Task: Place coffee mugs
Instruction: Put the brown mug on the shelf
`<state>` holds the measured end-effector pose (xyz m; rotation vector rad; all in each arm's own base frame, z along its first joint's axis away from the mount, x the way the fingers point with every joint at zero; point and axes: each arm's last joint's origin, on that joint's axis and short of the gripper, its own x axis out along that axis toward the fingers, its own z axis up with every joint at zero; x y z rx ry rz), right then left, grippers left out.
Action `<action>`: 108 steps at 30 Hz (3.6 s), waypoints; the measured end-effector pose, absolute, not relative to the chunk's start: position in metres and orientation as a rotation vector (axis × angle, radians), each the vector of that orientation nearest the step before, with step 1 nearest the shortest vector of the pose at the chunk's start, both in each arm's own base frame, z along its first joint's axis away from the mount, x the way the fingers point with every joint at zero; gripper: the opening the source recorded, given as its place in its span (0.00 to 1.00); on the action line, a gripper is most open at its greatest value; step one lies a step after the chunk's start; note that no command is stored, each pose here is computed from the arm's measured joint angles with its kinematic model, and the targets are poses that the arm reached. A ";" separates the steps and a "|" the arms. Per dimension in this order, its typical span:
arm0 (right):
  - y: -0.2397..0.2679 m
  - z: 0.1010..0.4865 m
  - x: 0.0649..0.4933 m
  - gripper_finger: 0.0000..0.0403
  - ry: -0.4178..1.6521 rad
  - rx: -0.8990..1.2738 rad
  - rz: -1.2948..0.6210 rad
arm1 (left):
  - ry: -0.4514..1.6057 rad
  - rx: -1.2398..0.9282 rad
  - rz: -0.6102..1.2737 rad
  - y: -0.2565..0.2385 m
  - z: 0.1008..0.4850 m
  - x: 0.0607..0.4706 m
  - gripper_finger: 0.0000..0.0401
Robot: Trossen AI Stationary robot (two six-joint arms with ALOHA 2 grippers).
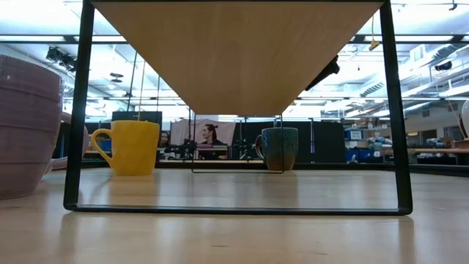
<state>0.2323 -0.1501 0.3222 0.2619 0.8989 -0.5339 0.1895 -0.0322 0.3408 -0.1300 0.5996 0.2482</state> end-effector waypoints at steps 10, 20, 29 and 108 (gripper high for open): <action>-0.164 0.311 0.238 0.42 0.924 0.251 -0.534 | 0.611 -0.187 0.267 -0.034 0.272 0.190 0.40; -0.191 0.303 0.256 0.49 0.856 0.006 -0.489 | 0.590 -0.190 0.281 -0.034 0.255 0.191 0.40; -0.203 0.262 0.275 0.49 1.016 -0.183 -0.275 | 0.581 -0.193 0.280 -0.034 0.256 0.192 0.40; -0.200 0.221 0.274 0.12 1.447 -0.031 -0.072 | 0.554 -0.203 0.274 -0.034 0.258 0.194 0.40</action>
